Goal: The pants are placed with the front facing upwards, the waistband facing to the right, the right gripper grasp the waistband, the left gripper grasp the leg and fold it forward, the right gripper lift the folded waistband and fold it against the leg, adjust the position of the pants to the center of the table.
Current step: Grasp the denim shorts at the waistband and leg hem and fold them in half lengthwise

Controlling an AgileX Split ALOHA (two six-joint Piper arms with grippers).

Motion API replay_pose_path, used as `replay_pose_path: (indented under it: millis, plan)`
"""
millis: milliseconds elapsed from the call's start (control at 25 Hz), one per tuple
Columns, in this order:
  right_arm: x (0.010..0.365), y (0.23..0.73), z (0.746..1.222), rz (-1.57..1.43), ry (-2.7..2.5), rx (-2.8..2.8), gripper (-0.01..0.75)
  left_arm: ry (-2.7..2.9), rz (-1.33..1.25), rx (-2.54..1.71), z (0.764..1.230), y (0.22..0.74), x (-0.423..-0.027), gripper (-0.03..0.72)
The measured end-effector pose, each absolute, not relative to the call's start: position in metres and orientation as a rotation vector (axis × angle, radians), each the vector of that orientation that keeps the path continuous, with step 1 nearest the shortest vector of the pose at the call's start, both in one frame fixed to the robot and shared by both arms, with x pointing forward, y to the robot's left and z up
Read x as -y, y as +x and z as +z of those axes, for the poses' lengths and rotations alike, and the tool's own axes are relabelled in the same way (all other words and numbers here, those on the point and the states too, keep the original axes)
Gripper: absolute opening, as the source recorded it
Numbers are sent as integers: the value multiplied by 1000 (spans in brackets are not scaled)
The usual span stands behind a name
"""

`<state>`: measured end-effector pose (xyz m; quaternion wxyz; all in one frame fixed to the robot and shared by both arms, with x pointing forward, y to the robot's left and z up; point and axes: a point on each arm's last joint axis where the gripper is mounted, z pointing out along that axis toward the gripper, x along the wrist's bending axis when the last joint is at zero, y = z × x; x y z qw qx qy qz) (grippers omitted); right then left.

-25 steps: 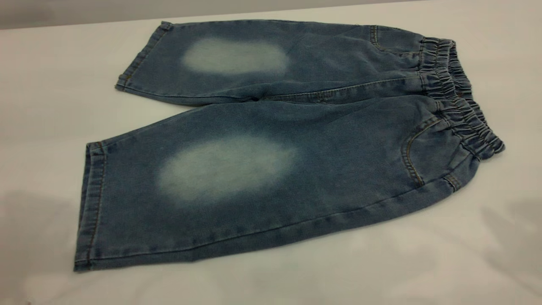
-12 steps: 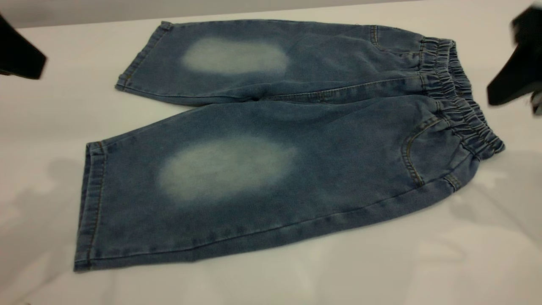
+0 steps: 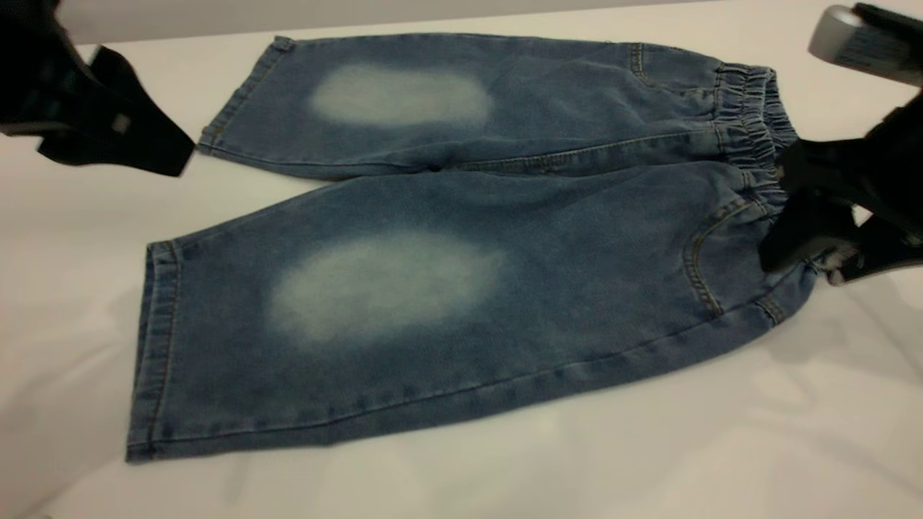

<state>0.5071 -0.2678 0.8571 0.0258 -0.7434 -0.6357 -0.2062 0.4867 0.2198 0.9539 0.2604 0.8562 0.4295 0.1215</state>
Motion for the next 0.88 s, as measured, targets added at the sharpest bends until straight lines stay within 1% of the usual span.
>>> replay_pose_path:
  millis: [200,320,520,720,880]
  plan:
    - [298,522,859,-695,-2357,1839,366,2324,338,-1149,954,487,-218,372]
    - [319,519,860,-721,-2376,1768,366,2324,339,-1149,954,487,-218,372]
    - [344,517,861,-754,-2450,1657,366,2317,357,-1152,955,488,-219,372]
    - [346,519,862,-771,-2456,1655,366,2312,372,-1154,955,489,-219,372]
    - [347,526,852,-754,-2434,1641,366,2304,395,-1158,956,490,-220,372]
